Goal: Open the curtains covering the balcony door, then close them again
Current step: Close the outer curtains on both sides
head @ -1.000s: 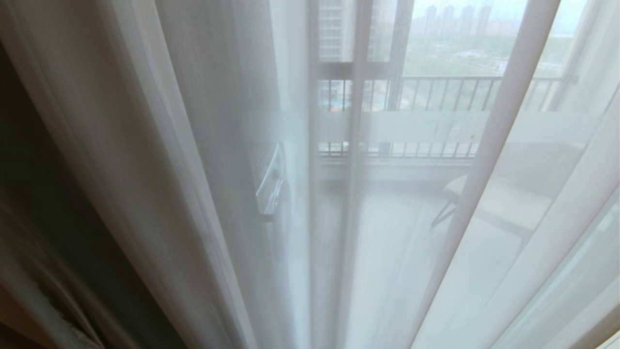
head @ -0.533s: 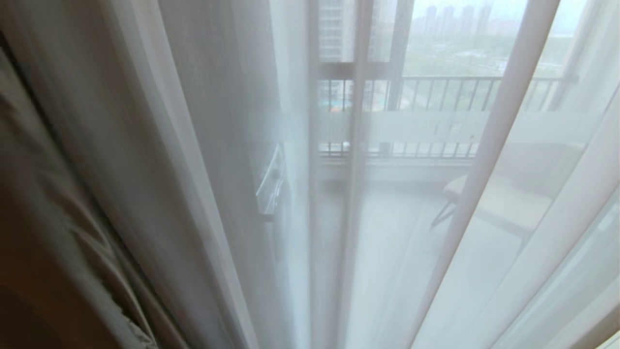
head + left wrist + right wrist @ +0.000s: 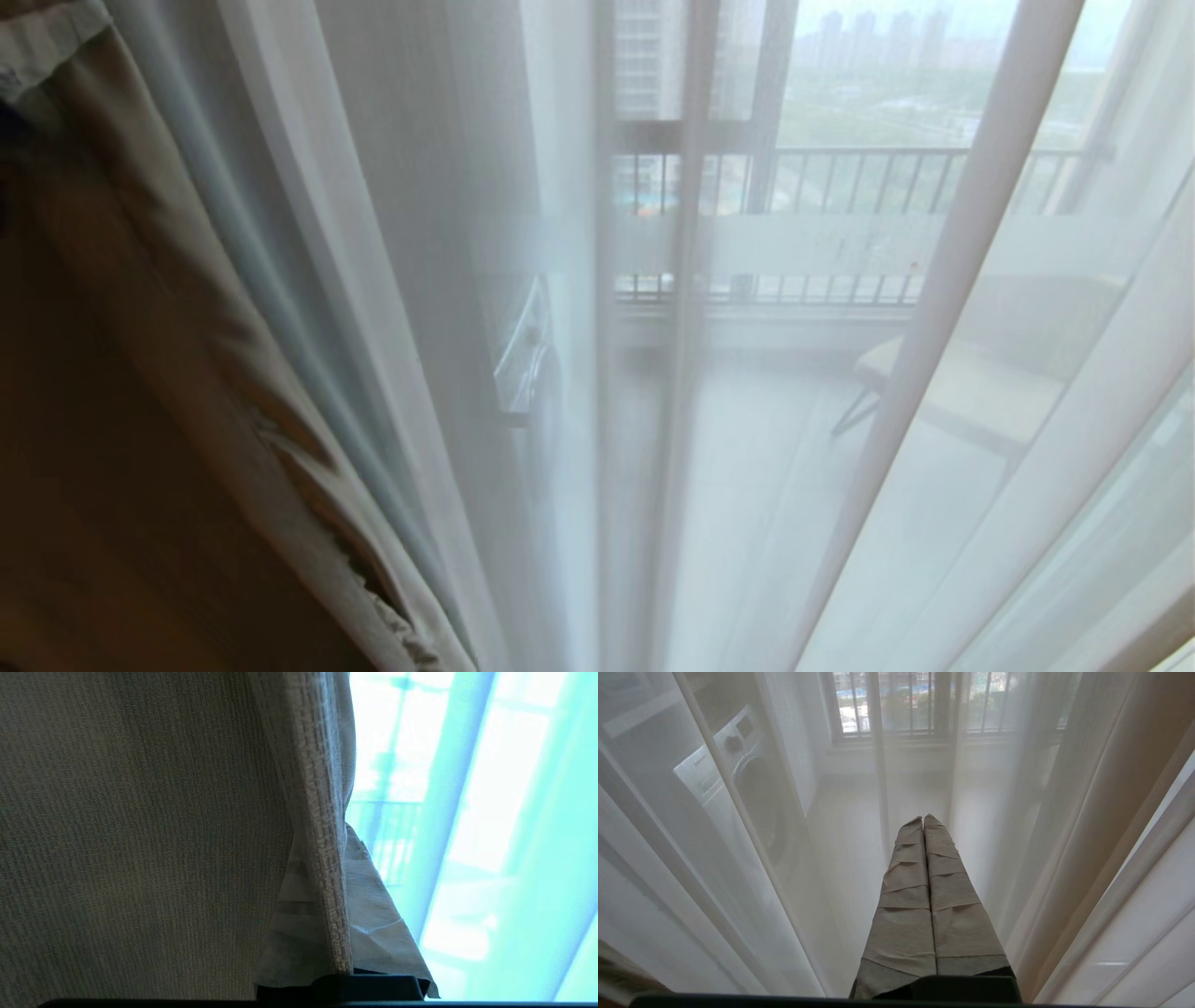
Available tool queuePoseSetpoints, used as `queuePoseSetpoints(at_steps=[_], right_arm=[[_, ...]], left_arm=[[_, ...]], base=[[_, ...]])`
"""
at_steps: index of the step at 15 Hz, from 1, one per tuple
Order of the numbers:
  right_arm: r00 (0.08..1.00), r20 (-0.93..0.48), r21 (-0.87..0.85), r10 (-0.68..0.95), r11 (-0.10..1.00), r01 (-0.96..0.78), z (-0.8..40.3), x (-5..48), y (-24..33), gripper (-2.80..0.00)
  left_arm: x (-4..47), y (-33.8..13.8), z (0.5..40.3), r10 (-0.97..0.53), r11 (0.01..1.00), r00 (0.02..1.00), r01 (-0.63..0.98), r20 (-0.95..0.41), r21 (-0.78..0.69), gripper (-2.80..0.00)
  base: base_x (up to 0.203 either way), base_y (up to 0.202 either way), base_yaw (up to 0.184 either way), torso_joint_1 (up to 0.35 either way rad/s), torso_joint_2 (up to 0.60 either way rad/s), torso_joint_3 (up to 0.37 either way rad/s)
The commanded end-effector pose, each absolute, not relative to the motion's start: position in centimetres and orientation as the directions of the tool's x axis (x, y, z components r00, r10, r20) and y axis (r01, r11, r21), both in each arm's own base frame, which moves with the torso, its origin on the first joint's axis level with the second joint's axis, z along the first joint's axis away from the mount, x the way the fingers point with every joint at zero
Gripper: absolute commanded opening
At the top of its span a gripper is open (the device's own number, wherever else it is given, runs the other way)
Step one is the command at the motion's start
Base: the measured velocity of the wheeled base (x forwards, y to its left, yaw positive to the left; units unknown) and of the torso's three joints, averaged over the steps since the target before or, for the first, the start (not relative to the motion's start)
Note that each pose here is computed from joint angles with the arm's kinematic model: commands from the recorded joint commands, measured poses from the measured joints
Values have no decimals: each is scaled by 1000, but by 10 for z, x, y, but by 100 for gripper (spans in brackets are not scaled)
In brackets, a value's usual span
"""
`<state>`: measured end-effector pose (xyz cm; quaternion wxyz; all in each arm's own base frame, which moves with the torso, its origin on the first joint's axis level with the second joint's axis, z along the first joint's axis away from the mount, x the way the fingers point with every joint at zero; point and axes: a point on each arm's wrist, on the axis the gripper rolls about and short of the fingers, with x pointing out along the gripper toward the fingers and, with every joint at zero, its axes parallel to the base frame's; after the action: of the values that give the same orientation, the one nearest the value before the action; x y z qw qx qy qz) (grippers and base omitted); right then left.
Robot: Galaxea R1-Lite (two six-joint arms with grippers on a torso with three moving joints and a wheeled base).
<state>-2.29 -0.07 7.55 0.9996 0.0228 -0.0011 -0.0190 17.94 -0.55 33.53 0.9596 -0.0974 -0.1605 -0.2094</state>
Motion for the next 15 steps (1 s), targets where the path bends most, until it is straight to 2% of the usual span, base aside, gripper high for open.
queuePoseSetpoints(at_steps=[1, 6, 15], right_arm=[[999, 0, 46, -38, 998, 38, 75, -23, -1, -280], [999, 0, 46, -38, 998, 38, 75, -23, -1, -280], [999, 0, 46, -38, 998, 38, 75, -23, -1, -280]], left_arm=[[181, -15, 333, -417, 869, 843, 479, 339, -122, -280], [178, -40, 327, -524, 804, 789, 583, 320, -122, -280], [175, -63, 316, -626, 726, 737, 670, 253, -153, -280]], base=[[0, 0, 0, 0, 0, 0], [0, 0, 0, 0, 0, 0], [0, 0, 0, 0, 0, 0]])
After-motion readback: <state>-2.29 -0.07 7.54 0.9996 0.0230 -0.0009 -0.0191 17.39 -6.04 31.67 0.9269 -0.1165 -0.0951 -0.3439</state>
